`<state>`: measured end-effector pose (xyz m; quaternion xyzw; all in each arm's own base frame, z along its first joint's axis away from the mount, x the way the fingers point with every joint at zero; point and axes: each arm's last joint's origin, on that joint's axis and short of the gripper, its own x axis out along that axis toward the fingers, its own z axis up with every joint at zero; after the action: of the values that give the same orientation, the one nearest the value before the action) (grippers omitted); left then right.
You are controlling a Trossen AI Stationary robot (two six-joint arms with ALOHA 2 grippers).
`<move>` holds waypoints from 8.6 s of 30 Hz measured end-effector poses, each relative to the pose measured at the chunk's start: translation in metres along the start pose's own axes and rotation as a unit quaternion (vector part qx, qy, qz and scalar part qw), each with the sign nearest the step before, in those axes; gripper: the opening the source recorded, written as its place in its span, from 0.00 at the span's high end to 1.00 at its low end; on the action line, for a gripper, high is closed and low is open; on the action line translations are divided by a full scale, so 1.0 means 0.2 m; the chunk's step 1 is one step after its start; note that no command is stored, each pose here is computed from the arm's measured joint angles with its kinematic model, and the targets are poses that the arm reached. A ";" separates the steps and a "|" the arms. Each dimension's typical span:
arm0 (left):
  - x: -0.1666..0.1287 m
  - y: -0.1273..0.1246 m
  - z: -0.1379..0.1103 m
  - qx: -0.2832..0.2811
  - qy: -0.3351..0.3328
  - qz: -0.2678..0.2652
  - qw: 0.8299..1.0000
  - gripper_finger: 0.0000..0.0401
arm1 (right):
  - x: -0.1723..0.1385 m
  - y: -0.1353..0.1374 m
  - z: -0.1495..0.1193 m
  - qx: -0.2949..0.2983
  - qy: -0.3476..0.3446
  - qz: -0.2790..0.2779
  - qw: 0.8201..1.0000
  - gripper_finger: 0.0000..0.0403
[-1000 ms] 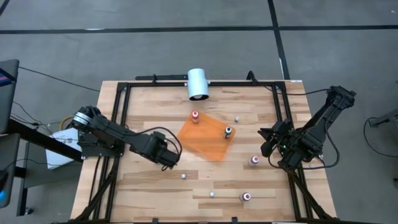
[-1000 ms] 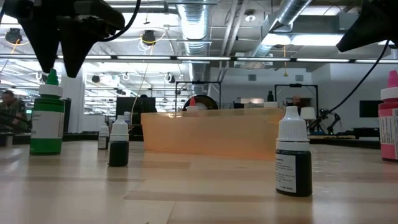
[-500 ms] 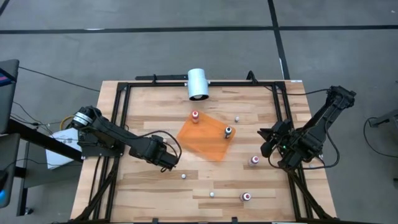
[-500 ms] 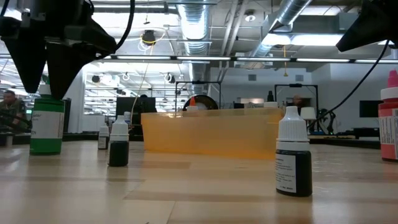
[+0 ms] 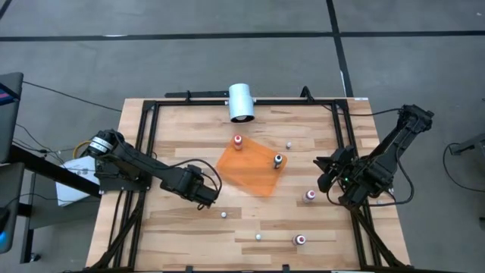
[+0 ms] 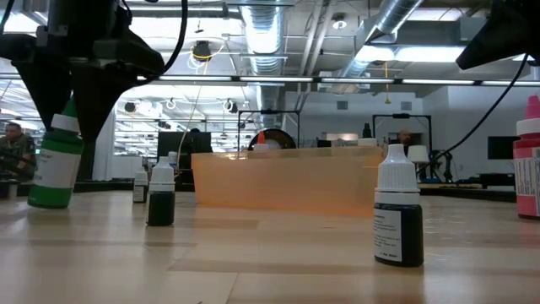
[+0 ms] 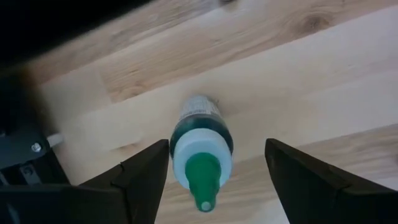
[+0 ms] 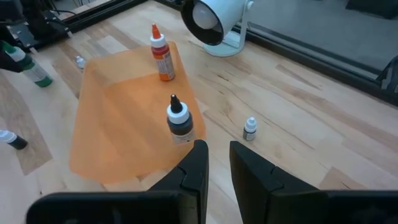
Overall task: Pick & Place food coloring
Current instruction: Put the large green food coloring bottle into the bin, then put the pink food coloring bottle into the bin
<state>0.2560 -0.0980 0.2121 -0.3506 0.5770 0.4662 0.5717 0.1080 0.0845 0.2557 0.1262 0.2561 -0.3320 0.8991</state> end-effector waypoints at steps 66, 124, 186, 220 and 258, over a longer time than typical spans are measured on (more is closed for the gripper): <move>-0.08 0.04 0.02 0.045 0.009 0.045 0.998 0.68 | 0.00 0.01 0.00 0.009 0.000 0.006 1.000 0.86; -0.63 -0.24 0.60 0.252 -0.295 -0.276 0.880 0.70 | 0.00 0.01 0.00 0.009 -0.001 0.006 1.000 0.86; -0.04 -0.49 1.03 0.241 -0.211 -0.157 0.934 0.70 | 0.00 0.03 0.00 0.033 0.000 0.021 0.999 0.86; -0.03 -0.45 1.10 0.225 -0.191 -0.182 0.938 0.70 | 0.00 0.03 0.00 0.029 0.000 0.019 0.999 0.86; -0.50 -0.35 1.11 0.254 -0.194 -0.149 0.936 0.49 | 0.00 0.03 -0.01 0.030 0.055 0.023 0.998 0.86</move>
<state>0.4048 0.0745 0.3200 -0.1780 0.4949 0.2725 0.8057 0.1110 0.0906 0.2538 0.1768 0.2921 -0.3117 0.8867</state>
